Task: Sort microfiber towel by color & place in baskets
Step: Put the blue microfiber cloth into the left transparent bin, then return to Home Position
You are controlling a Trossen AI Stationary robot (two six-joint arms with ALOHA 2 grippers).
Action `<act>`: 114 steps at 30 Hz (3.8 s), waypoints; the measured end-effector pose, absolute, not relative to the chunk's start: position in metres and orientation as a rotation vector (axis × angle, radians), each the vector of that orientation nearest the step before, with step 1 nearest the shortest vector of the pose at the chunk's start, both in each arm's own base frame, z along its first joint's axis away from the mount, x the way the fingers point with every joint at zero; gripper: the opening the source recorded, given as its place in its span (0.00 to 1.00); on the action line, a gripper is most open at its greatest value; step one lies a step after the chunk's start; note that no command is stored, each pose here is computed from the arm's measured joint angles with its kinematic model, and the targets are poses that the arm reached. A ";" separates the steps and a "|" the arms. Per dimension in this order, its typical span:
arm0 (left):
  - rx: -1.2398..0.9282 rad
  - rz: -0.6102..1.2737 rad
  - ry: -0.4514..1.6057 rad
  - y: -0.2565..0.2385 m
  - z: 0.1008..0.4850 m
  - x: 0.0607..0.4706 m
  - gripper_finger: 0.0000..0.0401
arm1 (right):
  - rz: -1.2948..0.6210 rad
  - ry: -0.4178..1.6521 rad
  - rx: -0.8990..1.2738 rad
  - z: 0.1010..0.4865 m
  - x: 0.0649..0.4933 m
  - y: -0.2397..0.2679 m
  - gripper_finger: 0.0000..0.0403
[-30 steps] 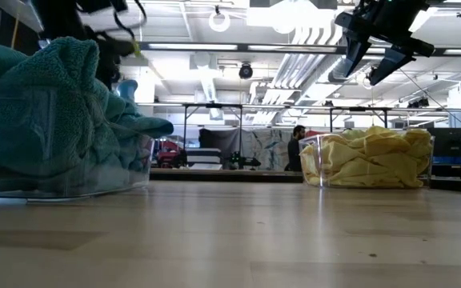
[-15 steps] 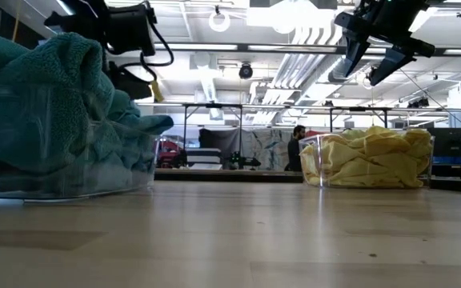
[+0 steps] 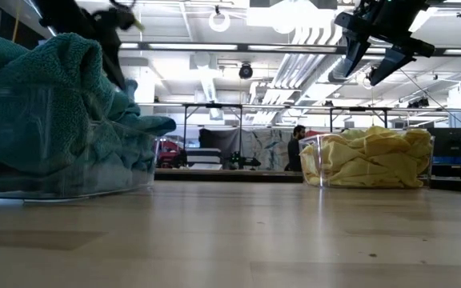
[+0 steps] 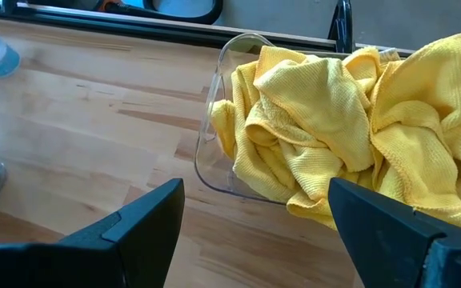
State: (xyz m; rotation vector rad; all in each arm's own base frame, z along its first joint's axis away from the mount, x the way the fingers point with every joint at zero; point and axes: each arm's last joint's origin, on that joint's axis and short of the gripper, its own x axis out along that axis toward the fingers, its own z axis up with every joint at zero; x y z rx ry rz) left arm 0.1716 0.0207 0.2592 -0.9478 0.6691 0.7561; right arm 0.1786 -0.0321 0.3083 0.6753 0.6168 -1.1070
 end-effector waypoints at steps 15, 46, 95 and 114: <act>-0.971 0.597 0.714 -0.071 0.309 0.198 0.31 | -1.087 0.644 0.632 0.308 0.179 -0.032 0.76; -0.947 0.978 1.180 -0.095 0.201 0.233 0.31 | -1.093 0.659 0.621 0.308 0.177 -0.032 0.76; 0.058 0.475 0.709 -0.034 0.308 0.156 0.00 | -0.934 0.937 0.593 0.273 0.220 -0.023 0.76; 0.152 0.040 0.175 -0.016 0.259 0.081 0.00 | -0.851 0.764 0.681 0.272 0.248 -0.024 0.76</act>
